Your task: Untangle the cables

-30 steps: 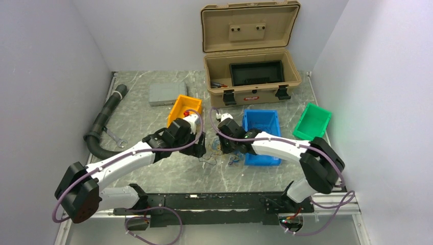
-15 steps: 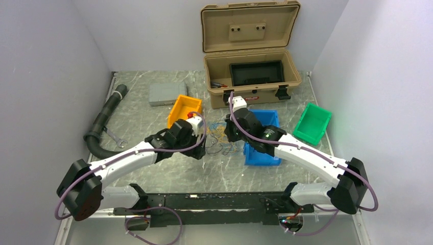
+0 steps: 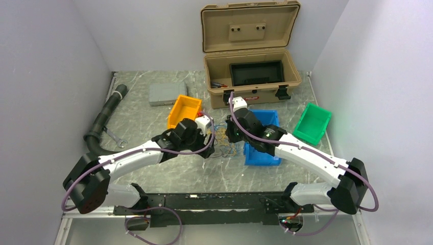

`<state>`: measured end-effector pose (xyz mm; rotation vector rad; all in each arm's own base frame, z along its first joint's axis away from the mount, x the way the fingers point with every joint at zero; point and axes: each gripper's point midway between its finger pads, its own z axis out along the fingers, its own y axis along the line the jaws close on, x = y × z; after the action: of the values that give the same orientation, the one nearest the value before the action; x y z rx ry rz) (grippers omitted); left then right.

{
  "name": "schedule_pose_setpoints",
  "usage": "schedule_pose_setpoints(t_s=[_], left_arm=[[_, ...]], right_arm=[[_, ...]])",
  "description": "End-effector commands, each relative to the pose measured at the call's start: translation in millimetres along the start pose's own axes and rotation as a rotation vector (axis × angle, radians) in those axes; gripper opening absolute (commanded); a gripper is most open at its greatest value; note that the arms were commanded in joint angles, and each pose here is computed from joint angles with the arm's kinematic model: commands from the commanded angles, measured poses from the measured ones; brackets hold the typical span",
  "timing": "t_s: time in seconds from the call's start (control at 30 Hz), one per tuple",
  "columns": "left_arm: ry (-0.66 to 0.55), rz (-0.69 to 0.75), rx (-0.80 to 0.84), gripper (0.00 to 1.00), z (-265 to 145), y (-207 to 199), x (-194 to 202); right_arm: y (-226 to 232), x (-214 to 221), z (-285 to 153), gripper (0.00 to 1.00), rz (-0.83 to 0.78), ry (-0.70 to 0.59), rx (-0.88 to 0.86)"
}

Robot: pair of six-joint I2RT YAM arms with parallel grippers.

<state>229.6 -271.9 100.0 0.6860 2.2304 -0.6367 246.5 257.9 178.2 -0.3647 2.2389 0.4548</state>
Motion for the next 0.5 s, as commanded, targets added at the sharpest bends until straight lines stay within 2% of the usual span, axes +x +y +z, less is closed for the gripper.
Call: schedule_pose_setpoints(t_s=[0.0, 0.23, 0.3, 0.37, 0.4, 0.43, 0.47], left_arm=[[-0.162, 0.096, 0.116, 0.81, 1, -27, -40], [-0.186, 0.131, 0.154, 0.78, 10, -40, -49], [-0.193, 0.127, 0.175, 0.72, 12, -45, -52], [-0.205, 0.123, 0.193, 0.44, 12, -48, -55], [-0.207, 0.121, 0.198, 0.23, 12, -50, -56], [-0.206, 0.115, 0.194, 0.09, 11, -49, -57], [-0.206, 0.111, 0.188, 0.0, 9, -49, -57]], right_arm=[[14, -33, -20, 0.0, 0.041, -0.082, -0.054], [23, -46, -33, 0.0, 0.062, -0.108, -0.094], [25, -49, -36, 0.0, 0.07, -0.115, -0.105], [24, -52, -39, 0.0, 0.08, -0.126, -0.106], [23, -53, -41, 0.0, 0.084, -0.129, -0.099], [19, -53, -41, 0.0, 0.089, -0.135, -0.084], [15, -52, -41, 0.0, 0.096, -0.138, -0.062]])
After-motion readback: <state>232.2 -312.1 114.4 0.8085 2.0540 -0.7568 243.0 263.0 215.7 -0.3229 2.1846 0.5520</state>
